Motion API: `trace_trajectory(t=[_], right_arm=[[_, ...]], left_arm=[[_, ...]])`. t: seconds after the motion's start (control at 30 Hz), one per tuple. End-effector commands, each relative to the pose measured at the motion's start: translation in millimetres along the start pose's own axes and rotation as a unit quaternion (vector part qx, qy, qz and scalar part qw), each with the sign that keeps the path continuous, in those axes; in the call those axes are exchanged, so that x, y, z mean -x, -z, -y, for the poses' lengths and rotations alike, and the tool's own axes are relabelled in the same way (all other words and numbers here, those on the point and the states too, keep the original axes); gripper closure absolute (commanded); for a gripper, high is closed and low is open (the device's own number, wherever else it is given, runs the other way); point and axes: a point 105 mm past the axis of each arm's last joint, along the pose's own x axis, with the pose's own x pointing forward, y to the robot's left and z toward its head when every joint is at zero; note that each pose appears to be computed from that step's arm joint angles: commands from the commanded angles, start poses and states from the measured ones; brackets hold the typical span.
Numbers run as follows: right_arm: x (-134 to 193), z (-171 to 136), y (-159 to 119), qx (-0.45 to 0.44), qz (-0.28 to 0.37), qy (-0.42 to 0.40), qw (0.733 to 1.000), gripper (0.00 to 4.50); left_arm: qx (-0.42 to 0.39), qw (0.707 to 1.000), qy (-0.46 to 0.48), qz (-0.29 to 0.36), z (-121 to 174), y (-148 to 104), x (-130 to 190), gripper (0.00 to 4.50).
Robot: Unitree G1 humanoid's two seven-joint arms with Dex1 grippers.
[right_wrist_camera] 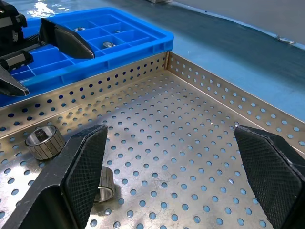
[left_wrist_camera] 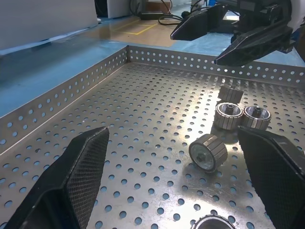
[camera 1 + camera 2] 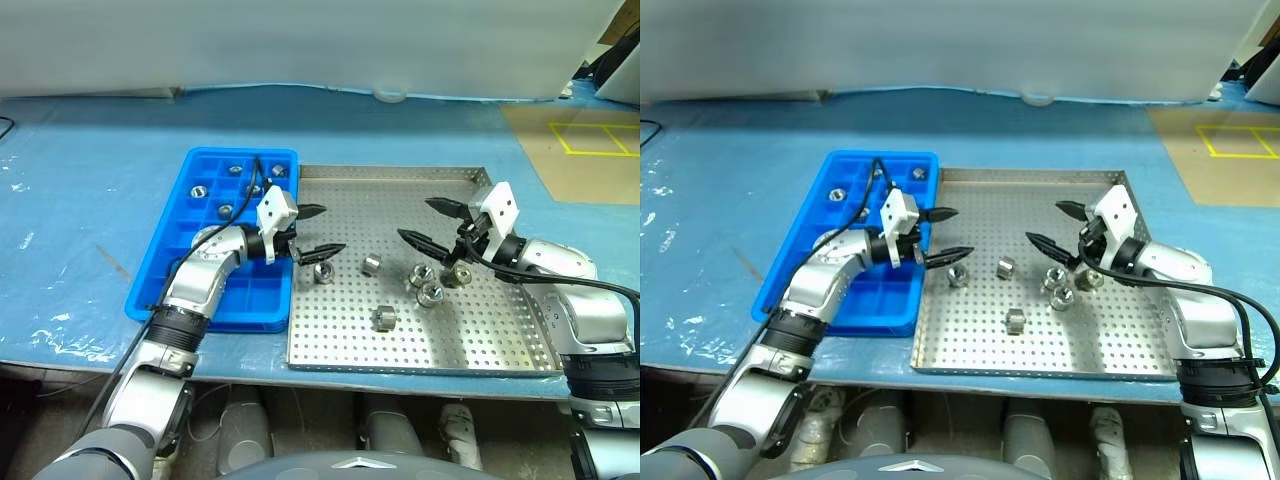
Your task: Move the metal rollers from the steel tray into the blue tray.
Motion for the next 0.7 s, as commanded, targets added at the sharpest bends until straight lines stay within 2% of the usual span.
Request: trace_trajectory(t=[0.03,0.43,0.7], right_arm=[[7,3,-9,0.023,0.011,0.01,1.0,0.03],[11,5,-11,0.029,0.005,0.019,0.999,0.03],[14,4,0,0.029,-0.008,0.021,0.999,0.03]], left_arm=[[-0.017,1.0,0.011,0.013,0,-13,-4,0.0],[-0.002,0.999,0.033,0.007,3,-12,-4,0.0],[-0.003,0.997,0.061,-0.037,2,-8,-1,0.0]])
